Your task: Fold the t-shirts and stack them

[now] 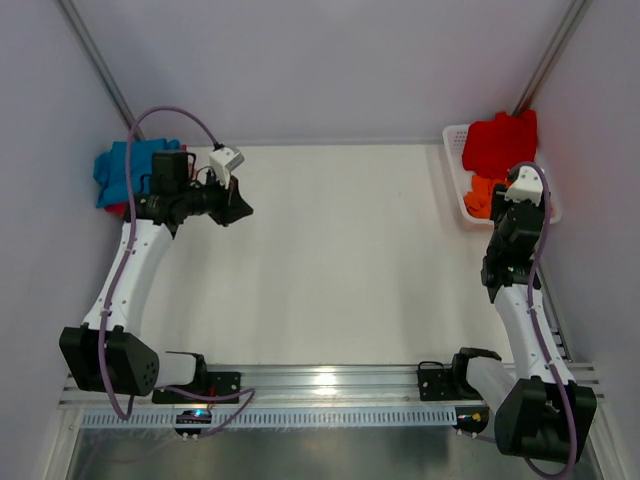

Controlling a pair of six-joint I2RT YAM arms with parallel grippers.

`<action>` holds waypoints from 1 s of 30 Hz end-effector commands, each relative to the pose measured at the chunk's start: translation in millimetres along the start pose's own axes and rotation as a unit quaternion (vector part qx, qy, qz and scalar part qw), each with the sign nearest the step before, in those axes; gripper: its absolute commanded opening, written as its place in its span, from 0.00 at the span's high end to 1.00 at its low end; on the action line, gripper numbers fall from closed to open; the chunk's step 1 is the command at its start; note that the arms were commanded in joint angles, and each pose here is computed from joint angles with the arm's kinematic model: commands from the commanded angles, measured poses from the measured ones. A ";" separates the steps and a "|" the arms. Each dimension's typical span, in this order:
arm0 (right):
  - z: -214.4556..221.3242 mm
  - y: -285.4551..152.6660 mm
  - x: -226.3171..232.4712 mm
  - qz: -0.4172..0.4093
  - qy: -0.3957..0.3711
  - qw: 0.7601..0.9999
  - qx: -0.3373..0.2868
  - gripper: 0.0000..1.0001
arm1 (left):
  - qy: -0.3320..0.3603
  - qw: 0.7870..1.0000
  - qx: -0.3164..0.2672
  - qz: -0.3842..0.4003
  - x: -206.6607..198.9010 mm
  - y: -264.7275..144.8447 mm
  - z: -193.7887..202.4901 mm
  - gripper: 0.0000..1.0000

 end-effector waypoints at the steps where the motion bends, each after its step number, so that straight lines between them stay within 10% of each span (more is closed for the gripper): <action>1: -1.4 4.3 1.1 -0.007 -0.005 1.000 0.010 0.30 | 0.047 0.995 0.067 -0.059 3.5 -19.4 19.5 1.00; 5: 7.6 8.2 6.1 -0.028 -0.002 0.999 0.025 0.16 | 0.060 0.989 0.101 -0.092 9.0 -17.3 61.6 0.98; 6: 8.8 9.3 7.6 -0.030 -0.002 0.999 0.028 0.15 | 0.062 0.988 0.099 -0.099 8.7 -17.5 67.9 0.76; 7: 11.1 10.5 8.3 -0.030 -0.003 0.999 0.034 0.14 | 0.058 0.990 0.089 -0.089 7.3 -12.2 72.9 0.16; 8: 15.3 12.9 9.5 -0.030 -0.005 0.999 0.042 0.08 | 0.048 0.991 0.103 -0.067 2.7 -7.5 90.9 0.01; 12: 26.7 19.7 13.1 -0.031 -0.012 0.997 0.063 0.01 | 0.038 0.993 0.111 -0.031 -6.4 -4.2 105.5 0.01; 18: 29.4 24.7 11.1 -0.035 -0.018 0.997 0.069 0.01 | 0.048 0.992 0.095 -0.065 2.8 -4.7 93.3 0.03; 20: 16.6 26.8 3.3 -0.009 -0.016 0.998 0.059 0.03 | 0.050 0.992 0.094 -0.064 3.3 -4.4 91.9 0.36; 22: -4.9 33.4 -2.1 0.001 -0.016 0.998 0.054 0.14 | 0.046 0.992 0.099 -0.068 3.7 -5.2 93.3 1.00; 24: -20.6 40.5 0.7 -0.020 -0.032 0.998 0.046 0.23 | 0.050 0.991 0.095 -0.086 7.2 -6.2 92.0 1.00; 25: -41.2 45.0 -1.5 -0.026 -0.035 0.998 0.038 0.29 | 0.043 0.990 0.095 -0.099 9.8 -5.8 93.3 0.56; 27: -47.2 60.6 2.9 -0.039 -0.053 0.997 0.051 0.29 | 0.038 0.987 0.099 -0.117 14.0 -6.3 94.7 0.01; 30: -51.0 79.9 20.1 -0.109 -0.079 0.985 0.111 0.29 | 0.034 0.981 0.108 -0.156 23.5 -8.9 95.9 0.01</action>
Point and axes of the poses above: each gripper's point midway between its finger pads, its own y axis out along the fingers, its own x axis along the line the jaws close on, z = x × y, the point moved 6 cm from there along -y, back along the fingers, and after that the axes turned 1 degree about y, right-handed, at the moved point
